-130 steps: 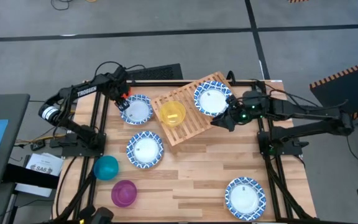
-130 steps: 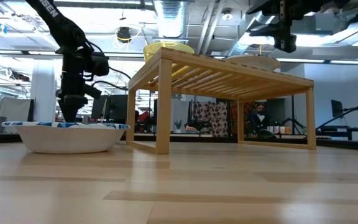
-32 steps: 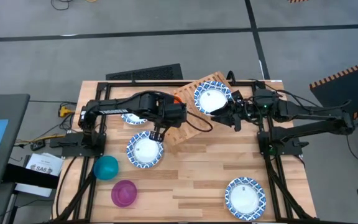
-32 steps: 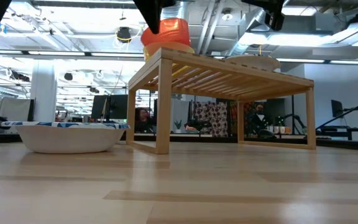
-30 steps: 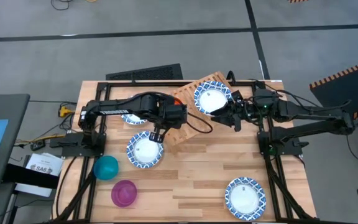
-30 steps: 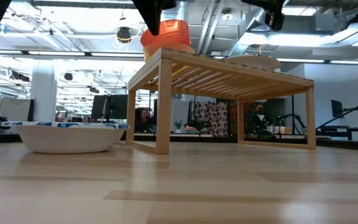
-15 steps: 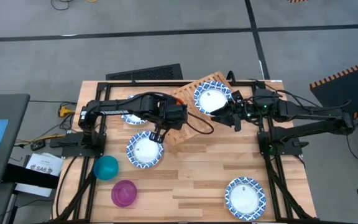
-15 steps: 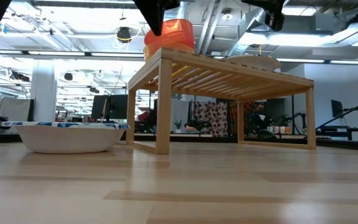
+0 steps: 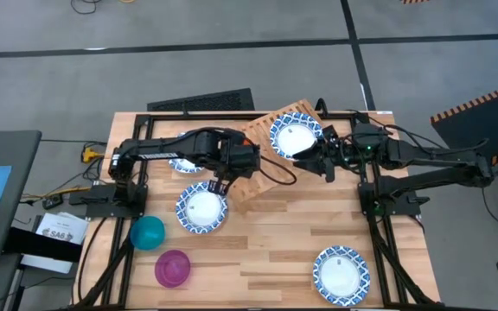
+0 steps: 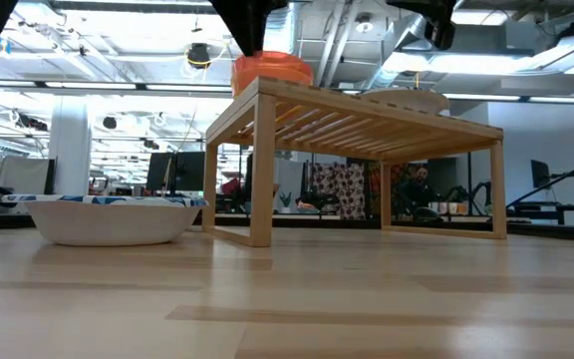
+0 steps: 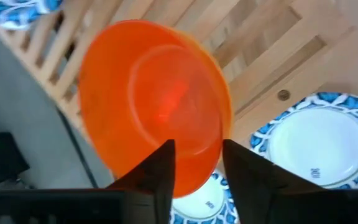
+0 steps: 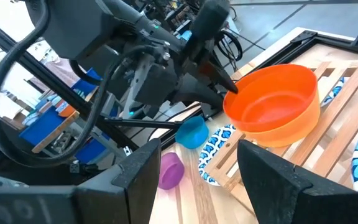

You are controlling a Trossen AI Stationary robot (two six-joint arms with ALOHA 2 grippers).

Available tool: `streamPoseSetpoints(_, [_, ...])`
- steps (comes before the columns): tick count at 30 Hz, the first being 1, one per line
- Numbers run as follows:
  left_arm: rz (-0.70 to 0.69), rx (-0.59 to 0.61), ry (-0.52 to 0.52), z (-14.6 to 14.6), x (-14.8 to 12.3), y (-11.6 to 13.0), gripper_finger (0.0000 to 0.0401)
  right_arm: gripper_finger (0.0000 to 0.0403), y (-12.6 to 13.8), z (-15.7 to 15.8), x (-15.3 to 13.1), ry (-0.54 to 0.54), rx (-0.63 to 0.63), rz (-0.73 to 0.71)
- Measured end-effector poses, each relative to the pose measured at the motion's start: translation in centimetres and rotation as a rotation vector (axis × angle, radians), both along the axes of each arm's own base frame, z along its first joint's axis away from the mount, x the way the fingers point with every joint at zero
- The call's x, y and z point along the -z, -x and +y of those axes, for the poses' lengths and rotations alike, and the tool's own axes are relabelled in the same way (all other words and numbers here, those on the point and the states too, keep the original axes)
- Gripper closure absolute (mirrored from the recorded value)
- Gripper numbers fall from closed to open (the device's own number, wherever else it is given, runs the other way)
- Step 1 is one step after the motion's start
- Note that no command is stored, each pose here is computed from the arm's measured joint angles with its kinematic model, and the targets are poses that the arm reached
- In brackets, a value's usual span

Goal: Place and stack bowls onto a shelf
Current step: Stack the orange bowl on top of the yellow bowl on the shelf, then stack the blue bowl on top of the orange bowl on the shelf

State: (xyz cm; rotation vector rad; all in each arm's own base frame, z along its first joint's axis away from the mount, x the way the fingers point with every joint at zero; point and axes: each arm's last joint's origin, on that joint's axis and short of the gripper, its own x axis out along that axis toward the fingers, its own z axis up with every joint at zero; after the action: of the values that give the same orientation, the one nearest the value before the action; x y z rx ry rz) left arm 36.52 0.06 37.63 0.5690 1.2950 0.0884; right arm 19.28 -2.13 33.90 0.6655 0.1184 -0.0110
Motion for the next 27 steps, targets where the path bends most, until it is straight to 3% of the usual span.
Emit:
streamPoseSetpoints(5, [-0.094, -0.062, 0.020, 0.2, -2.6, 0.9, 0.0244, 0.0163, 0.0, -0.1, 0.0, 0.006, 0.028, 0.000])
streamPoseSetpoints(12, [-0.336, -0.181, 0.294, 1.7, -6.8, 3.0, 0.0239, 0.0163, 0.0, -0.1, 0.0, 0.007, 0.034, 0.001])
streamPoseSetpoints(18, [-0.562, -0.183, 0.411, 2.2, -8.7, 5.1, 0.0239, 0.0163, 0.0, 0.0, 0.0, 0.007, 0.031, 0.001])
streamPoseSetpoints(22, [-0.775, -0.183, 0.460, 1.9, -7.9, 7.2, 0.0239, 0.0163, 0.0, 0.0, 0.0, 0.007, 0.031, 0.000])
streamPoseSetpoints(27, [-1.068, -0.214, 0.618, 0.8, -4.3, 11.1, 0.0239, 0.0163, 0.0, 0.0, 0.0, 0.007, 0.030, -0.003])
